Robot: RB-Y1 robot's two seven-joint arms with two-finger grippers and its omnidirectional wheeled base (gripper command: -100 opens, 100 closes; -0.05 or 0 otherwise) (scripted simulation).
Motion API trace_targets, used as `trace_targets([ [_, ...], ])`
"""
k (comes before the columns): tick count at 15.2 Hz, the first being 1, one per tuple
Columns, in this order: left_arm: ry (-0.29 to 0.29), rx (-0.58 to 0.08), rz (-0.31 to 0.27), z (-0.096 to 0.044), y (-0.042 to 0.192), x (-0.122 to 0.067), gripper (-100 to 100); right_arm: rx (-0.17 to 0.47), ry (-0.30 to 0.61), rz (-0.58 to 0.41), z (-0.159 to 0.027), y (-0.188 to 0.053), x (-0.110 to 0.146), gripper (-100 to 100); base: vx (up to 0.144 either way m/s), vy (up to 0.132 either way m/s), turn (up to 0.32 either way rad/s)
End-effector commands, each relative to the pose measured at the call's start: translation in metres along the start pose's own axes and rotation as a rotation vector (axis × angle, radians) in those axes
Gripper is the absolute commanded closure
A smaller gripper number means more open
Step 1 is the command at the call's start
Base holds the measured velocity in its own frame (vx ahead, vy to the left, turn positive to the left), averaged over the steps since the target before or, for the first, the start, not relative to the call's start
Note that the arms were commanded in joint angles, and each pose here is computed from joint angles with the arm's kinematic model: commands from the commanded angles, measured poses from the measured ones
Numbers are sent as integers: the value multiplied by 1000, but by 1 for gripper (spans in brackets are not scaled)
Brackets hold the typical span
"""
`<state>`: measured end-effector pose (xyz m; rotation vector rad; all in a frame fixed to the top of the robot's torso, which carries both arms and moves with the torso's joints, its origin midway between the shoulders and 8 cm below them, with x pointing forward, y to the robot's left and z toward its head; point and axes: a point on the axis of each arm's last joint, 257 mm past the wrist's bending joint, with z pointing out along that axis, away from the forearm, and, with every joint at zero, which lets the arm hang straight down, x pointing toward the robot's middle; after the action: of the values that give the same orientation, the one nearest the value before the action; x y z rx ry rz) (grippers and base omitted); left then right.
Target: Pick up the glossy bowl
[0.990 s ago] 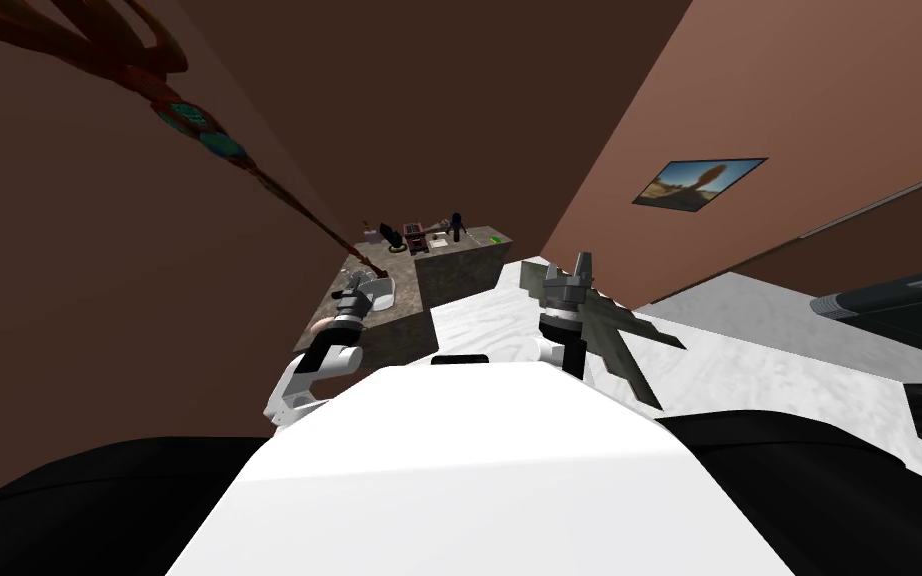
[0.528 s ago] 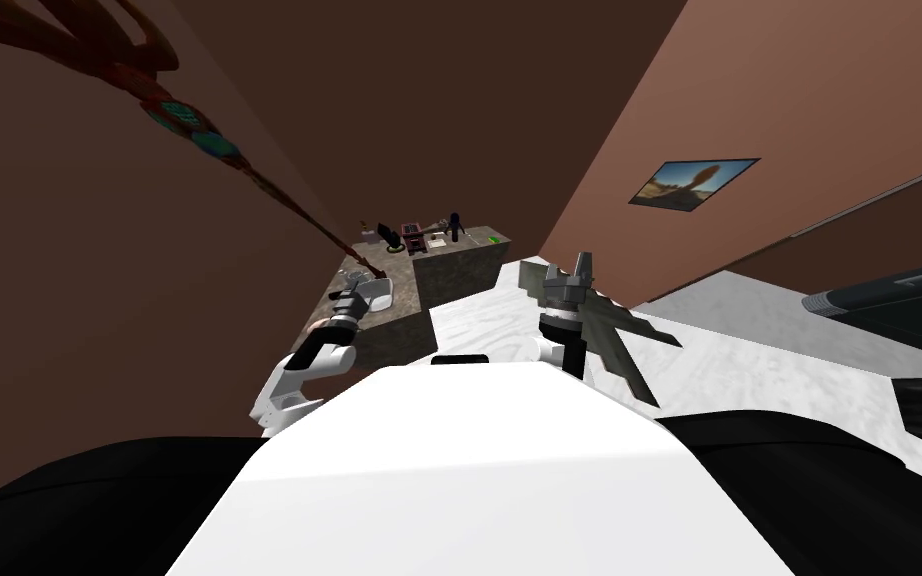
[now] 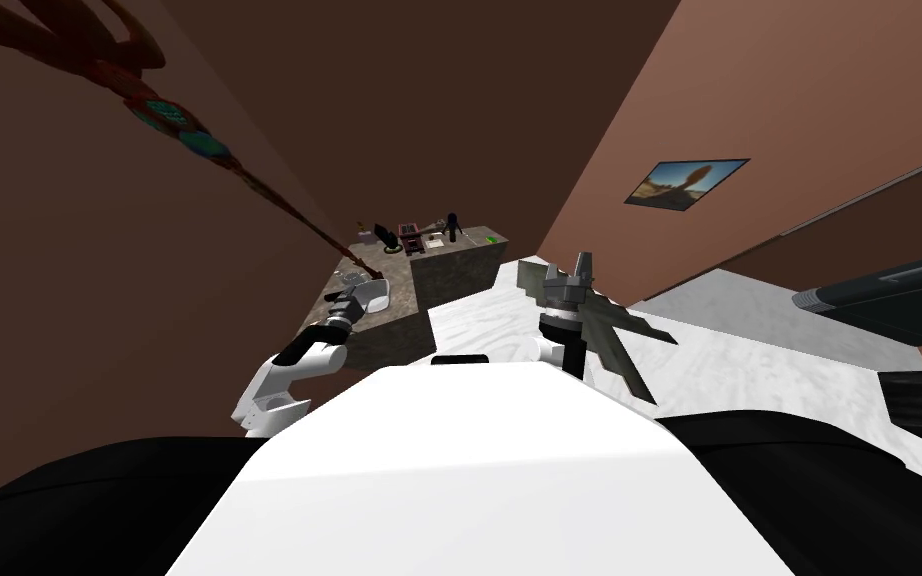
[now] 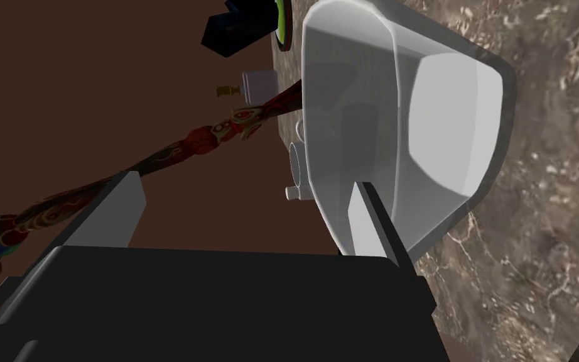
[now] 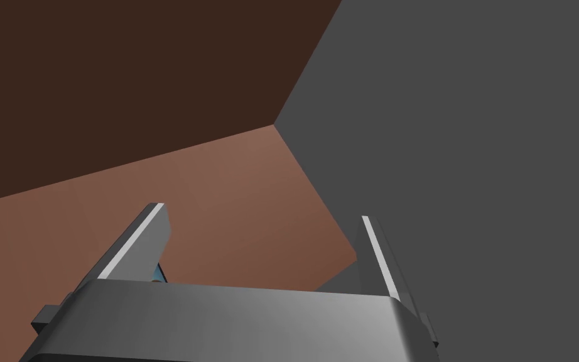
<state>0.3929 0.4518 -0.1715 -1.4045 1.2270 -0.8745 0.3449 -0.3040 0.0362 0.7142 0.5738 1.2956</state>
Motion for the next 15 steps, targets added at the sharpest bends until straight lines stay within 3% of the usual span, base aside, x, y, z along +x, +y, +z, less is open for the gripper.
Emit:
trace_targets([
  [1, -5, -28, -2, 0, 6, -2, -100, 0, 0, 0, 0, 0, 0, 0, 3, -9, 4],
  [2, -13, -57, -13, 0, 9, -11, -100, 0, 0, 0, 0, 0, 0, 0, 7, -14, -29],
  [5, -18, -90, -13, -1, 18, -12, -100, 0, 0, 0, 0, 0, 0, 0, 6, -12, -17],
  [6, -27, -118, -24, -1, 21, -21, -100, 0, 0, 0, 0, 0, 0, 0, 8, -12, -31],
  [15, -60, -269, -50, -8, 49, -42, -100, 0, 0, 0, 0, 0, 0, 0, 14, -14, -26],
])
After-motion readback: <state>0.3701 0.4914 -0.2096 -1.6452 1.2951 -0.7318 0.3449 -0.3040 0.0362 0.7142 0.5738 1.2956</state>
